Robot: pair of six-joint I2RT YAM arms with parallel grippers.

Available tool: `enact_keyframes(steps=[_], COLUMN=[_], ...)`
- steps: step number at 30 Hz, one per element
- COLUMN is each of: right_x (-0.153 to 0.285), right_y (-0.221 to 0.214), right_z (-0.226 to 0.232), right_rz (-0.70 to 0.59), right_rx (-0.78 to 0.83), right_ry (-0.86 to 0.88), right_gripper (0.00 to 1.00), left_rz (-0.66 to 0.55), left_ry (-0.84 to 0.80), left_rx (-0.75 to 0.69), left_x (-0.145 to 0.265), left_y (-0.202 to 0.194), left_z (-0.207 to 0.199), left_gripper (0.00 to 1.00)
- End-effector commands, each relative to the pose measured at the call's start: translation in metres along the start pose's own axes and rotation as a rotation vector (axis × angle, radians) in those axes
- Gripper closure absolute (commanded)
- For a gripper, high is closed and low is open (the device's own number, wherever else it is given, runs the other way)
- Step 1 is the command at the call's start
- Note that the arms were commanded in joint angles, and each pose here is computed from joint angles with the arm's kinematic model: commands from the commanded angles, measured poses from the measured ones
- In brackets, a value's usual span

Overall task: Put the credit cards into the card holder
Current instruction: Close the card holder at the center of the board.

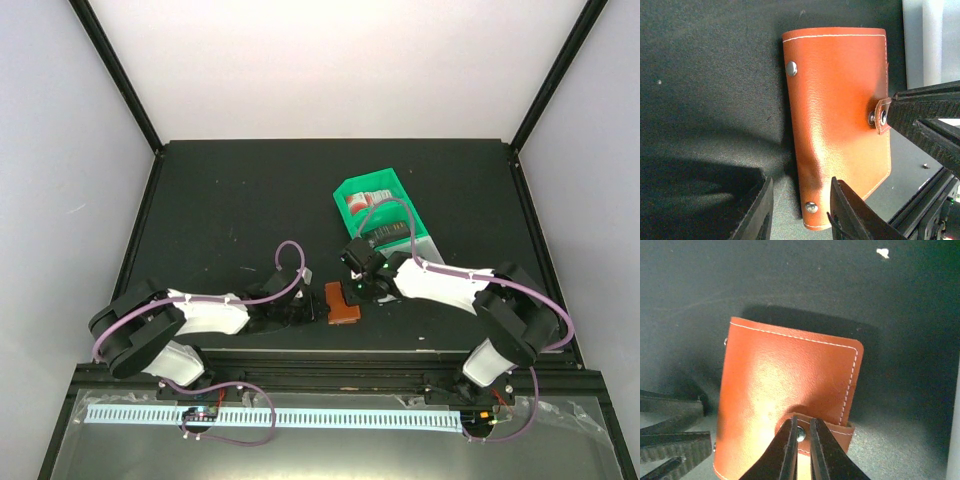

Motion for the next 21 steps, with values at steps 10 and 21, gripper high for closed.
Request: enact_keyframes(steps=[10, 21], right_x=[-0.014, -0.025], right_y=[-0.011, -0.043], right_z=[0.001, -0.008], right_rz=[0.053, 0.140], right_rx=[0.002, 0.000], right_ry=[0.014, -0.009], right_gripper=[0.92, 0.93], left_rz=[0.016, 0.020], left_ry=[0.090, 0.102], left_rx=[0.007, 0.007], left_x=[-0.004, -0.006], left_y=[-0.005, -0.005], left_z=[0.017, 0.018], left_gripper=[0.67, 0.68])
Point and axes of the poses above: each gripper's point midway between its finger pads, its own x axis back along the fingers, its own z axis along the line the jaws close on, y = z × x, the point moved 3 cm from there along x, back along the fingers, and after that the axes turned 7 degrees about x, right-handed, at the moved point
